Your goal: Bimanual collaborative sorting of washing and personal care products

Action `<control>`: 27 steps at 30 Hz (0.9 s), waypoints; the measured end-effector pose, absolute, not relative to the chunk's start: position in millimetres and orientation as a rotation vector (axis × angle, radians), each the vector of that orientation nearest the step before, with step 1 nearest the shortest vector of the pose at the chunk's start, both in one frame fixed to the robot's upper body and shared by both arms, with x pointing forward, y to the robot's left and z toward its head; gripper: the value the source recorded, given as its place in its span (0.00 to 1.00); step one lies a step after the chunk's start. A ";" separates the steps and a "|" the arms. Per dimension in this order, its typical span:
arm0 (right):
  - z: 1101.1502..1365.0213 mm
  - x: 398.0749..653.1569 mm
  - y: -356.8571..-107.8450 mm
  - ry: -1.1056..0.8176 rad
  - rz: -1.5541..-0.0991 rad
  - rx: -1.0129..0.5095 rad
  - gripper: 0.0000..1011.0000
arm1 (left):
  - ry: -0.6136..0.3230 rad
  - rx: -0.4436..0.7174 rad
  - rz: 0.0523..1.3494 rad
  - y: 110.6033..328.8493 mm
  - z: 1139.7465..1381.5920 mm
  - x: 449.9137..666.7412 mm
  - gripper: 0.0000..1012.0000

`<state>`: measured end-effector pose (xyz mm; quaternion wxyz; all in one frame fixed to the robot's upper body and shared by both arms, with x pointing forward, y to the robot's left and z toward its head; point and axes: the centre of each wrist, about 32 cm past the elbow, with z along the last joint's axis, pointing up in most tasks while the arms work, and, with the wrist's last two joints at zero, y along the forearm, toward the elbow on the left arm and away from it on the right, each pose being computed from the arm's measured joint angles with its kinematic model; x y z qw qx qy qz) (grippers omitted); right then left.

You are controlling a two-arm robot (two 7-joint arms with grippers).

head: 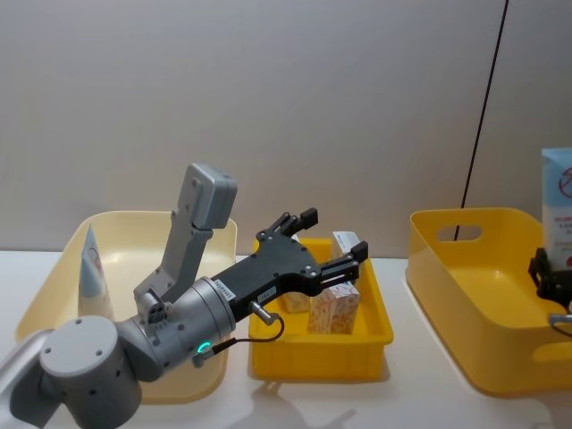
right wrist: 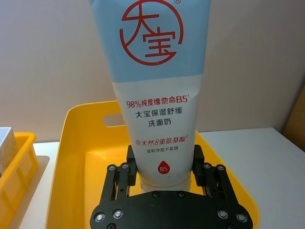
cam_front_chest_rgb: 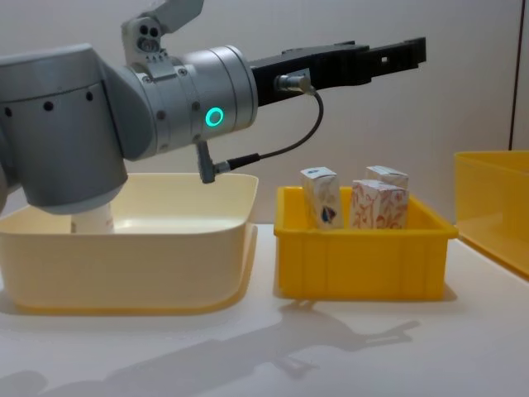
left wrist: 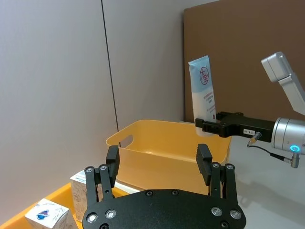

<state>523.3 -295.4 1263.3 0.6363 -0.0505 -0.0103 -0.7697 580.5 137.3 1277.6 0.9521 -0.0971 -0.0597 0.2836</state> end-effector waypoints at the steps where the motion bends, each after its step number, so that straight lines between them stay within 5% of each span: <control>1: 1263.0 523.6 -295.0 -0.023 -1.759 -0.118 0.65 | -0.121 -0.197 0.576 137.3 1277.6 580.5 0.99; 10: 1260.1 526.4 -290.2 -0.017 -1.763 -0.140 0.67 | -0.121 -0.197 0.576 137.3 1277.6 580.5 0.99; 22: 1258.6 527.9 -287.5 -0.014 -1.767 -0.152 0.99 | -0.121 -0.197 0.576 137.3 1277.6 580.5 0.99; 27: 1257.9 528.2 -286.9 -0.013 -1.767 -0.155 0.99 | -0.121 -0.198 0.576 137.3 1277.6 580.5 0.99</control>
